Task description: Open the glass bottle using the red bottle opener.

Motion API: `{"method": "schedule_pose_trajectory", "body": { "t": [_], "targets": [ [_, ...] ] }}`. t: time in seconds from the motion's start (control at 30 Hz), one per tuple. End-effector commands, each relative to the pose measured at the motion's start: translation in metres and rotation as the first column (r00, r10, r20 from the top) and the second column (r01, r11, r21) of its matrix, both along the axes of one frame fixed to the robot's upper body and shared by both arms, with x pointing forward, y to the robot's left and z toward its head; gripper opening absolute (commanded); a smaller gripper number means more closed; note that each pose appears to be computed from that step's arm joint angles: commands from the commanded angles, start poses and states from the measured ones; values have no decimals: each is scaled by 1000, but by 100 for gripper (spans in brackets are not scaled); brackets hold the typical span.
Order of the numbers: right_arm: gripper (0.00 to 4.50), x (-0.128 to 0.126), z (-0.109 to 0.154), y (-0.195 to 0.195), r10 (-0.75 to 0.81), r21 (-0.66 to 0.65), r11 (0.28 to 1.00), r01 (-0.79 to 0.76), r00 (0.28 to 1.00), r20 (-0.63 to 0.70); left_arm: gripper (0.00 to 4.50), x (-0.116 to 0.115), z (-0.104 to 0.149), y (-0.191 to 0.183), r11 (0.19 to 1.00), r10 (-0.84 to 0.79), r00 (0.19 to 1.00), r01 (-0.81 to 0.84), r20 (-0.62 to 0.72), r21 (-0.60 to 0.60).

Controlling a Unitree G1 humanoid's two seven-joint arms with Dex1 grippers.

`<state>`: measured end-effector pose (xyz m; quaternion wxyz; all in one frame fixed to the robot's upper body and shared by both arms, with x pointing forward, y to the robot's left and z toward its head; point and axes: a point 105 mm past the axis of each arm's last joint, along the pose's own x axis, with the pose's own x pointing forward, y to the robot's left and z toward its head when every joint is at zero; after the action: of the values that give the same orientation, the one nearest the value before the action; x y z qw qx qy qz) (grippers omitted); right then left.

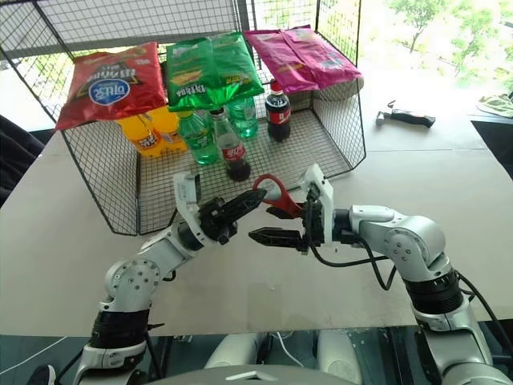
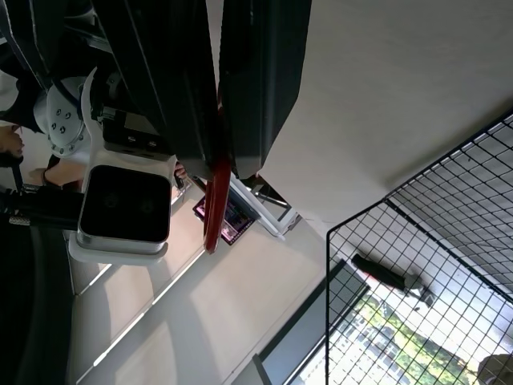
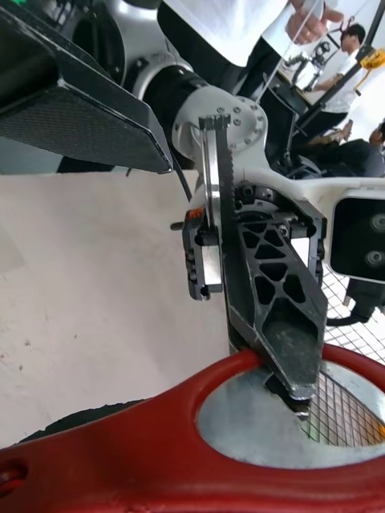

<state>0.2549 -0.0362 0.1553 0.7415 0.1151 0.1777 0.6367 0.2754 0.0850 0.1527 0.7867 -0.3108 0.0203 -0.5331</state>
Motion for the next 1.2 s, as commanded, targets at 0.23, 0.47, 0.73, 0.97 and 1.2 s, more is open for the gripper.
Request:
{"method": "schedule_pose_trajectory", "body": {
  "t": [0.23, 0.47, 0.73, 0.97, 1.2],
  "targets": [
    [147, -10, 11, -1, 62, 19, 998, -63, 997, 51, 0, -2, 2, 1, 1000, -4, 999, 3, 33, 18],
    [5, -16, 7, -1, 100, -13, 995, -100, 993, 60, 0, -2, 1, 0, 1000, -3, 999, 2, 38, 25],
    [5, -21, -2, 0, 118, -67, 991, -115, 992, 50, 0, 0, 6, 3, 999, 32, 997, -33, 69, 12],
    [0, -22, -5, -2, 116, -76, 991, -113, 993, 24, 332, 5, 10, 4, 995, 93, 989, -97, 115, 25],
    [0, 3, -2, -12, -60, -46, 997, 63, 996, 68, 446, 3, 14, 12, 990, 142, 982, -143, 127, -2]
  ]
}}
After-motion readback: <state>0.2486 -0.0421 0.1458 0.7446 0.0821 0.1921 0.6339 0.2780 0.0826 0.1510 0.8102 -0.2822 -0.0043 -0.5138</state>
